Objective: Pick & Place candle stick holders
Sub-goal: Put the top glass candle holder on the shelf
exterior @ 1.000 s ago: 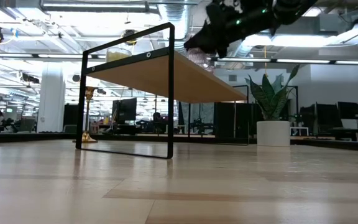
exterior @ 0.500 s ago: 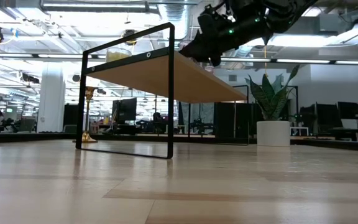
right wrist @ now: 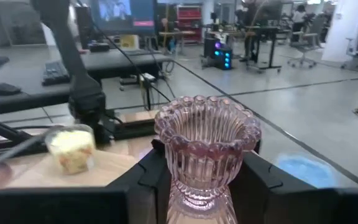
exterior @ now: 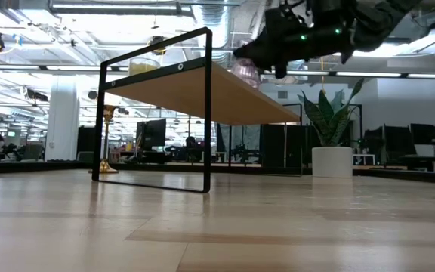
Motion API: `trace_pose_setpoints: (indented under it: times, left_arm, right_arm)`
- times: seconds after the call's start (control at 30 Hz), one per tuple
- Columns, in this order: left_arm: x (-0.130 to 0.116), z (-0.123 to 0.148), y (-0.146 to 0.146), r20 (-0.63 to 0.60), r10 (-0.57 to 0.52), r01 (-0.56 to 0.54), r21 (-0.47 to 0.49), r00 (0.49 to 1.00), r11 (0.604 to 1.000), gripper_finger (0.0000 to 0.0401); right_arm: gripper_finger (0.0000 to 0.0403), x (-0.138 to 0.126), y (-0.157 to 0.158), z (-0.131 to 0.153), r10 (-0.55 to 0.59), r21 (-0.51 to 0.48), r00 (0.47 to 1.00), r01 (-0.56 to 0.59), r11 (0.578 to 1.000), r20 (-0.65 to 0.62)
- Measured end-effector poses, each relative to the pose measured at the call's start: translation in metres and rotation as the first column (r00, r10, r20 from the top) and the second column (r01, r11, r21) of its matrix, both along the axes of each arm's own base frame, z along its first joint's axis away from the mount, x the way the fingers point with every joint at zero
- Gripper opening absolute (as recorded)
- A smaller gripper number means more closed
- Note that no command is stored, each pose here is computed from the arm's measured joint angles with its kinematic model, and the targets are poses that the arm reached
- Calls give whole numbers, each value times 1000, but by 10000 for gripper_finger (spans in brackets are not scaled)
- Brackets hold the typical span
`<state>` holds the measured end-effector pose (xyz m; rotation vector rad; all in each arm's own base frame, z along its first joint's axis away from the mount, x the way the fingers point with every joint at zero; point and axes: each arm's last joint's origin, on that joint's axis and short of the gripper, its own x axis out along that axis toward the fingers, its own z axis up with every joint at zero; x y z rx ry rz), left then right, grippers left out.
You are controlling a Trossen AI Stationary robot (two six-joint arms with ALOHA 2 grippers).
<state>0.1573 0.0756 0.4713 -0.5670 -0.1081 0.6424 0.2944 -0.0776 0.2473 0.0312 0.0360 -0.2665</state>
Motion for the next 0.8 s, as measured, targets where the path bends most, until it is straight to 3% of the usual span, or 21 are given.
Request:
trace_pose_setpoints:
  times: [0.8]
  left_arm:
    - [0, 1, 0, 9, 12, -12, 5, 1000, 1000, 289]
  right_arm:
    - [109, 7, -9, -22, -12, -41, 999, 10, 999, -45]
